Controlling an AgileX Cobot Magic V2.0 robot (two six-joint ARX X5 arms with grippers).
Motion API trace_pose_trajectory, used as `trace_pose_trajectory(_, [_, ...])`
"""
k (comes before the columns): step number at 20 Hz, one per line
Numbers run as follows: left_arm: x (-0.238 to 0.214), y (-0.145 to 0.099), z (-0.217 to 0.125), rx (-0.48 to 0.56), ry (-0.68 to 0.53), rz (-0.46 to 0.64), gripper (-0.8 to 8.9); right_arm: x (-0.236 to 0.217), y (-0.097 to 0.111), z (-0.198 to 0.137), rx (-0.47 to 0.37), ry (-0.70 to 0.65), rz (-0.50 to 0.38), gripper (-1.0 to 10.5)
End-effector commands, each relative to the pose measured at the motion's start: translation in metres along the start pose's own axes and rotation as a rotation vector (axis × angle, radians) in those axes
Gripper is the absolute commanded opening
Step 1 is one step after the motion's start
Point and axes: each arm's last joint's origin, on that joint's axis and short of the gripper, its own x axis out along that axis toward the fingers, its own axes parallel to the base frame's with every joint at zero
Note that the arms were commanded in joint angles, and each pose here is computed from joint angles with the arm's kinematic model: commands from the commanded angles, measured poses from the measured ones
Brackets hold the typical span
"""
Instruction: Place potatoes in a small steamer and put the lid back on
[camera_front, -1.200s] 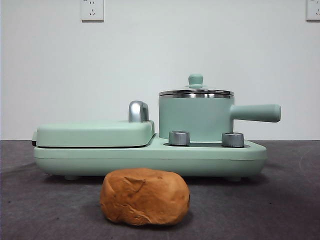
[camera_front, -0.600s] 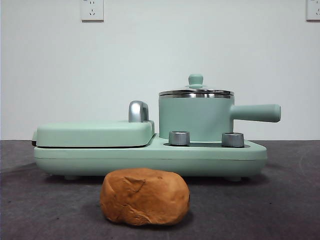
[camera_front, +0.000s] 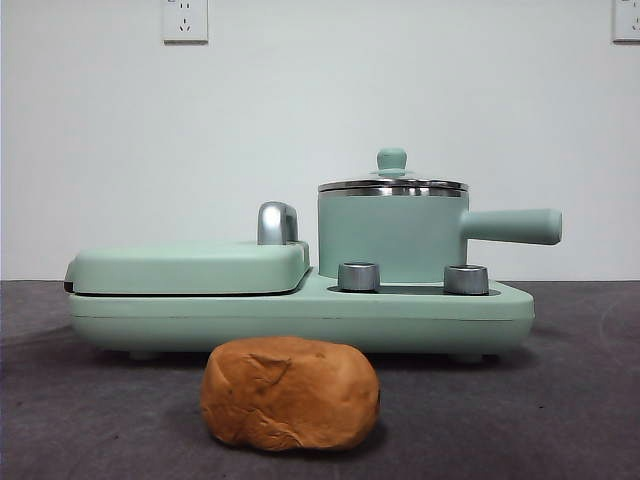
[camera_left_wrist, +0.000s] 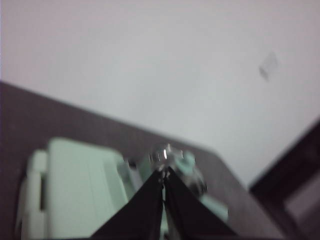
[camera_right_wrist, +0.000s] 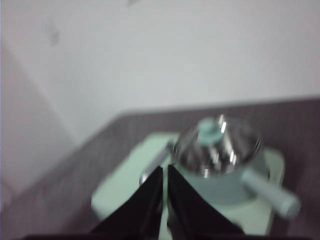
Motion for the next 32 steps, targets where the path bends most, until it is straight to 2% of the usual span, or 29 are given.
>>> trace_pose_trajectory(1, [0.012,0.000,0.005,0.118,0.111,-0.049,0.09,0.009,-0.003,0.001,-0.144,0.104,0.008,0.1])
trace_pose_trajectory(8, [0.037,-0.003,0.006,0.346,0.285,-0.122,0.09,0.028,-0.007,-0.014,-0.342,0.313,-0.018,0.1])
trace_pose_trajectory(12, [0.049,-0.006,-0.003,0.475,0.390,-0.187,0.09,0.036,-0.005,-0.019,-0.455,0.372,-0.046,0.1])
trace_pose_trajectory(15, [0.055,-0.007,-0.012,0.561,0.458,-0.212,0.09,0.041,-0.005,-0.022,-0.510,0.402,-0.068,0.1])
trace_pose_trajectory(19, [0.061,-0.009,-0.022,0.707,0.529,-0.227,0.12,0.044,-0.004,-0.024,-0.515,0.419,-0.058,0.1])
trace_pose_trajectory(20, [0.062,-0.010,-0.024,0.736,0.532,-0.241,0.45,0.044,-0.004,-0.024,-0.516,0.420,-0.057,0.3])
trace_pose_trajectory(23, [0.064,-0.012,-0.023,0.757,0.516,-0.260,3.03,0.045,-0.004,-0.023,-0.517,0.414,-0.056,1.9])
trace_pose_trajectory(24, [0.065,-0.012,-0.023,0.761,0.506,-0.263,3.25,0.045,-0.004,-0.023,-0.517,0.411,-0.056,2.2])
trace_pose_trajectory(28, [0.067,-0.014,-0.020,0.766,0.471,-0.270,2.97,0.044,-0.004,-0.023,-0.509,0.410,-0.058,2.3])
trace_pose_trajectory(32, [0.074,-0.017,-0.018,0.706,0.432,-0.273,2.99,0.044,-0.004,-0.023,-0.482,0.408,-0.063,2.3])
